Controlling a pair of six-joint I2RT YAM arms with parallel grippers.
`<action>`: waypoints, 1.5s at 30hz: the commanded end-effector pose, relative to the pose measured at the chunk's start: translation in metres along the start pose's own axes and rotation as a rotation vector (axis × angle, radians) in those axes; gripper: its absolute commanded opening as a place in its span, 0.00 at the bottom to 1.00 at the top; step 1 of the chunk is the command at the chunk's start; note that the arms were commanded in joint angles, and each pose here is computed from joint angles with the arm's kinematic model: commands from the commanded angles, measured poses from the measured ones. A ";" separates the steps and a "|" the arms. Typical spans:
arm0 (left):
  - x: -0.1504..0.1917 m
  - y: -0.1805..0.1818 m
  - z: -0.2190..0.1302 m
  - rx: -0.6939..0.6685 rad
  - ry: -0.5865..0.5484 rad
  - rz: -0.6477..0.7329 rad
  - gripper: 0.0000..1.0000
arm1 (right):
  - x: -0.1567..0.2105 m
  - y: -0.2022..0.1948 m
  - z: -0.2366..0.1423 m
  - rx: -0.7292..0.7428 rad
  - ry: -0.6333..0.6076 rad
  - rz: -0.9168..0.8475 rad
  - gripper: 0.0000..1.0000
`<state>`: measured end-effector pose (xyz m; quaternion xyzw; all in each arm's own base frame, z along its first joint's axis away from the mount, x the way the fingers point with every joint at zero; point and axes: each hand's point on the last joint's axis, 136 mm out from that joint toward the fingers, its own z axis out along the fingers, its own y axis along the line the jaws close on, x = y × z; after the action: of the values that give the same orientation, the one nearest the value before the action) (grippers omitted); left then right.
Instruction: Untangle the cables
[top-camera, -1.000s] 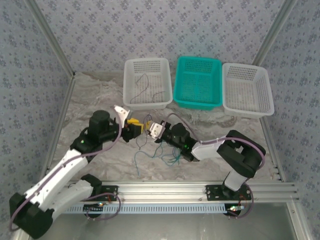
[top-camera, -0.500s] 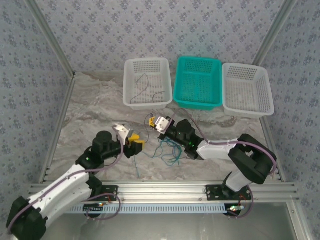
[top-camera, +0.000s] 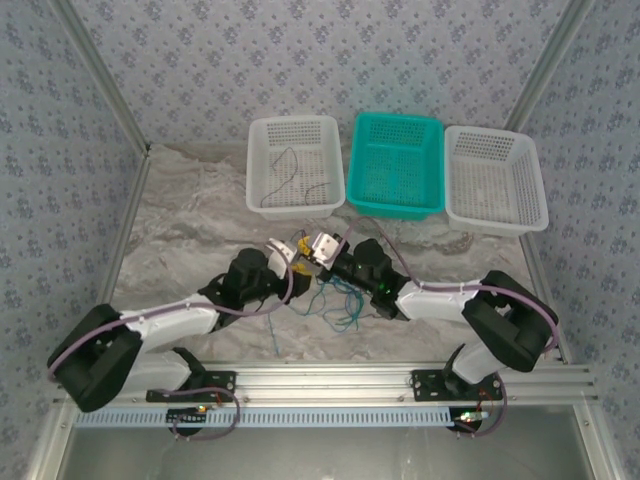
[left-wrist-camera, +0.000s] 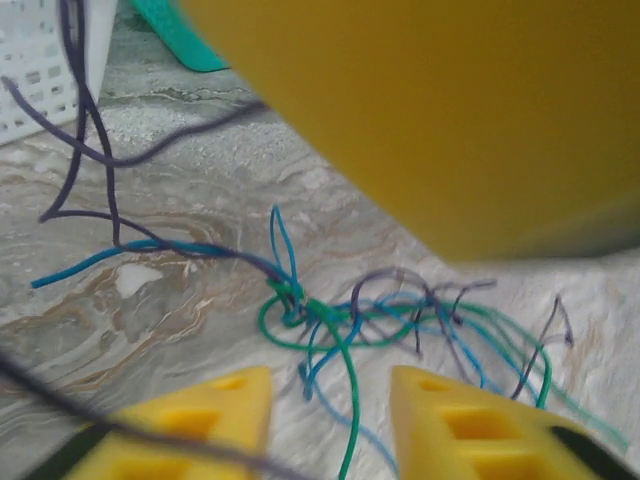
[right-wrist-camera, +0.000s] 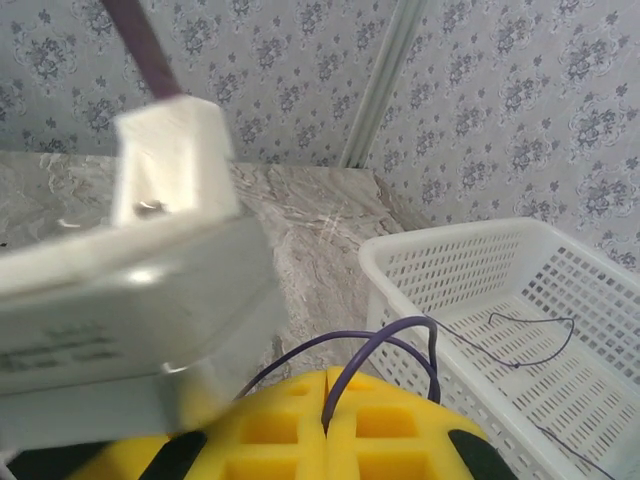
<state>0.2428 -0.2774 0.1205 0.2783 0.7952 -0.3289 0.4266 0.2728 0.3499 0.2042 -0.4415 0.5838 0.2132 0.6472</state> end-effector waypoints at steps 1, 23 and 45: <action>-0.031 0.003 0.000 -0.045 -0.104 -0.006 0.00 | 0.001 -0.010 -0.006 0.049 0.024 -0.001 0.00; -0.054 0.174 -0.213 -0.699 -0.415 -0.608 0.00 | 0.078 -0.176 -0.127 0.813 0.187 0.410 0.00; -0.024 0.217 -0.290 -0.974 -0.511 -0.790 0.00 | 0.119 -0.233 -0.299 1.519 0.111 1.032 0.00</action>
<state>0.2709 0.0579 0.1801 -0.3237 0.7886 -0.1432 0.5028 0.3287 -0.0224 0.1910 0.3427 0.7445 0.0332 0.5720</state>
